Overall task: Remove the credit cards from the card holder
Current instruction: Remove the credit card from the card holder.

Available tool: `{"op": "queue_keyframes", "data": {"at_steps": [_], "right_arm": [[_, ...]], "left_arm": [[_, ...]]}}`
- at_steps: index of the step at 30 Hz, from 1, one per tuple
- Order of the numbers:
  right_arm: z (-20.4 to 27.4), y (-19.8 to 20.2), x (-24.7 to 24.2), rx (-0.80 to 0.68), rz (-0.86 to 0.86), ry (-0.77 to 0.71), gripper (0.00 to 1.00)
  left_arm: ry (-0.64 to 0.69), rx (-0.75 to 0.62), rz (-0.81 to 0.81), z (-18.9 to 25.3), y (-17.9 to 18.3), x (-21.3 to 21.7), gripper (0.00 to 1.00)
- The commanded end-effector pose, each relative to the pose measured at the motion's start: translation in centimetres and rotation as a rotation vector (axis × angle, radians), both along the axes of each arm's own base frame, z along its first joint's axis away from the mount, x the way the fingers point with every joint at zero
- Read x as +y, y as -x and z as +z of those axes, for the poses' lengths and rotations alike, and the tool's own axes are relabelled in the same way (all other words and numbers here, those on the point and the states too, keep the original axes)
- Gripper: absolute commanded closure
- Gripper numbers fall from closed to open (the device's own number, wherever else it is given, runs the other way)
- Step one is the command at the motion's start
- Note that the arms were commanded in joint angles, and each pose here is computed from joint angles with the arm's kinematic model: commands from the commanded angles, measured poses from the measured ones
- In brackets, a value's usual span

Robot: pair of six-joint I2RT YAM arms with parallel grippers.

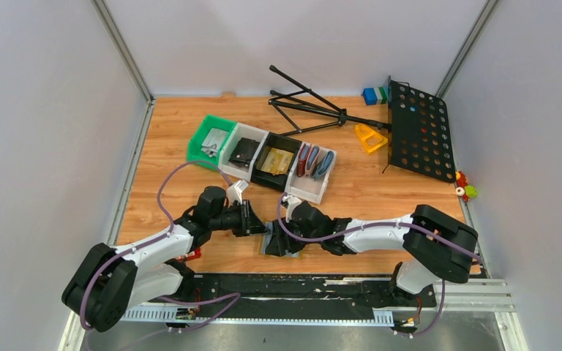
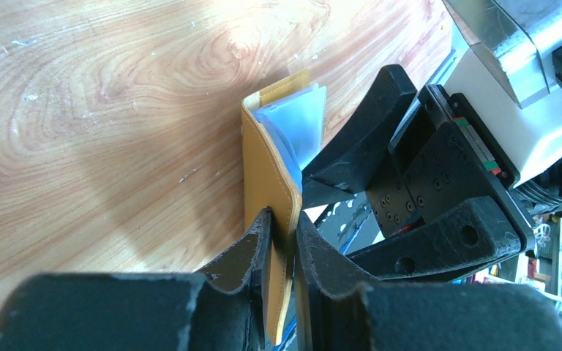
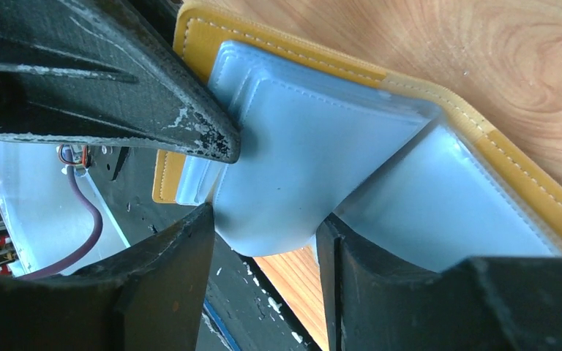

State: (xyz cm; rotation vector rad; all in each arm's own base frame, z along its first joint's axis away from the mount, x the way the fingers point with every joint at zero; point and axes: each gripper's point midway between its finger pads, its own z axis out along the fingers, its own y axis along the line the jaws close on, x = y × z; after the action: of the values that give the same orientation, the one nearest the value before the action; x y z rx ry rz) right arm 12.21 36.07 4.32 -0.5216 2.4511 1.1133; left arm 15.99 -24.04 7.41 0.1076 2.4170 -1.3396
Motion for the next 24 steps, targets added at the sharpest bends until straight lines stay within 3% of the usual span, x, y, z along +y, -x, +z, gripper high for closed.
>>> {"op": "queue_keyframes", "data": {"at_steps": [1, 9, 19, 24], "right_arm": [[-0.3, -1.4, -1.2, -0.046, -0.074, 0.054, 0.51], [-0.7, -1.8, -3.2, -0.070, -0.112, 0.119, 0.61], [-0.2, -1.9, -3.8, -0.070, -0.147, 0.094, 0.69], [0.1, -2.2, -4.2, -0.040, -0.175, 0.043, 0.85]], "left_arm": [[0.026, -0.047, -0.029, 1.4, -0.1, -0.5, 0.77], [-0.015, -0.050, -0.025, 1.0, -0.3, -0.1, 0.68], [0.032, -0.032, -0.029, 0.4, -0.3, -0.8, 0.74], [0.044, -0.027, -0.033, 0.2, -0.4, -1.2, 0.74]]}}
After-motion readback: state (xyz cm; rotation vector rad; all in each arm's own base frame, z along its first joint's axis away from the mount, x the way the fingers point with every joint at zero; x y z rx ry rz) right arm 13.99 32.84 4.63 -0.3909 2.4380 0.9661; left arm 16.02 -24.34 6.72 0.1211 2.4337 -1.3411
